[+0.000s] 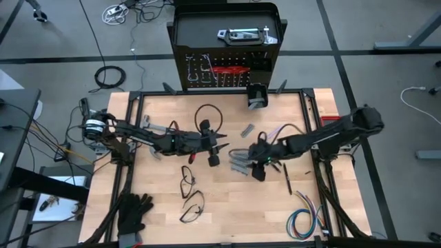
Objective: Hang tools onto peg board
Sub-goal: Put the screwdriver bits on the pegboard
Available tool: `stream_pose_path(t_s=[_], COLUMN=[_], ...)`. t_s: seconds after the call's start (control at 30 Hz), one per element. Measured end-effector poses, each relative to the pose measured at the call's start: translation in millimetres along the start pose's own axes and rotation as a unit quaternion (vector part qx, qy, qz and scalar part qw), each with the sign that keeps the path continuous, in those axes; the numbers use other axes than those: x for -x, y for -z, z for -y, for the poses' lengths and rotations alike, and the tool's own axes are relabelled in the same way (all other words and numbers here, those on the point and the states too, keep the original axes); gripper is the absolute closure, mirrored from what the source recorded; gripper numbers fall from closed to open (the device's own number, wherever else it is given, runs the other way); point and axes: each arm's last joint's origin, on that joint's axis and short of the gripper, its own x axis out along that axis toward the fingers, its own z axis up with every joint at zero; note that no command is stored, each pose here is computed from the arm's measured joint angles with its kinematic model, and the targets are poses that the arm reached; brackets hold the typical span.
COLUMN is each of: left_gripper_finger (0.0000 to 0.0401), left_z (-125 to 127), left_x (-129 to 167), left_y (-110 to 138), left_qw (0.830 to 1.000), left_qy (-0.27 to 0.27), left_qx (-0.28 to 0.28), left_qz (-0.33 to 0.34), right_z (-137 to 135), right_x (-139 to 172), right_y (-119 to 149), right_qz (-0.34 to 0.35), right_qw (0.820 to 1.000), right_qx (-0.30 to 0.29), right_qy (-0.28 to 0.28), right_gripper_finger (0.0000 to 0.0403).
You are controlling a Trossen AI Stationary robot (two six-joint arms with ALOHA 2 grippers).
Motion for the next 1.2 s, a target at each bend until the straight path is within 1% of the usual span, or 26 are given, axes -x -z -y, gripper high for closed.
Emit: stream_pose_path(t_s=[0.13, 0.23, 0.33, 0.47, 0.63, 0.77, 0.93, 1.03, 1.13, 1.17, 1.2], left_gripper_finger=[0.0245, 0.0245, 0.0245, 0.0245, 0.0245, 0.0245, 0.0245, 0.0245, 0.0245, 0.0245, 0.0245], left_z=[0, 4, 12, 23, 33, 38, 38, 37, 37, 37, 37], left_x=[1, 2, 5, 9, 14, 16, 16, 16, 16, 16, 16], left_y=[5, 5, 5, 7, 10, 10, 10, 11, 11, 11, 11], left_qw=[1.000, 1.000, 0.999, 0.998, 0.997, 0.996, 0.997, 0.997, 0.997, 0.997, 0.997], left_qy=[0.000, 0.012, 0.034, 0.057, 0.072, 0.077, 0.072, 0.068, 0.066, 0.066, 0.066], left_qx=[0.002, 0.001, 0.000, 0.007, 0.013, 0.013, 0.012, 0.010, 0.009, 0.008, 0.008], left_qz=[-0.005, -0.005, -0.005, -0.015, -0.034, -0.034, -0.035, -0.035, -0.035, -0.035, -0.035], right_z=[-20, -29, -32, -35, -35, -34, -32, -32, -33, -32, -33], right_x=[-13, -21, -29, -37, -40, -50, -63, -64, -63, -63, -62], right_y=[-5, -5, -3, 4, 12, 15, 23, 23, 22, 22, 21], right_qz=[-0.019, -0.044, -0.068, -0.082, -0.092, -0.089, -0.106, -0.109, -0.110, -0.109, -0.108], right_qw=[1.000, 0.998, 0.996, 0.994, 0.991, 0.989, 0.986, 0.986, 0.987, 0.987, 0.987], right_qx=[0.018, 0.026, 0.010, -0.022, -0.031, -0.024, -0.017, -0.002, 0.015, 0.021, 0.025], right_qy=[-0.001, 0.032, 0.053, 0.065, 0.097, 0.115, 0.130, 0.128, 0.120, 0.118, 0.116], right_gripper_finger=[0.0216, 0.0203, 0.0183, 0.0160, 0.0155, 0.0170, 0.0201, 0.0237, 0.0294, 0.0307, 0.0307])
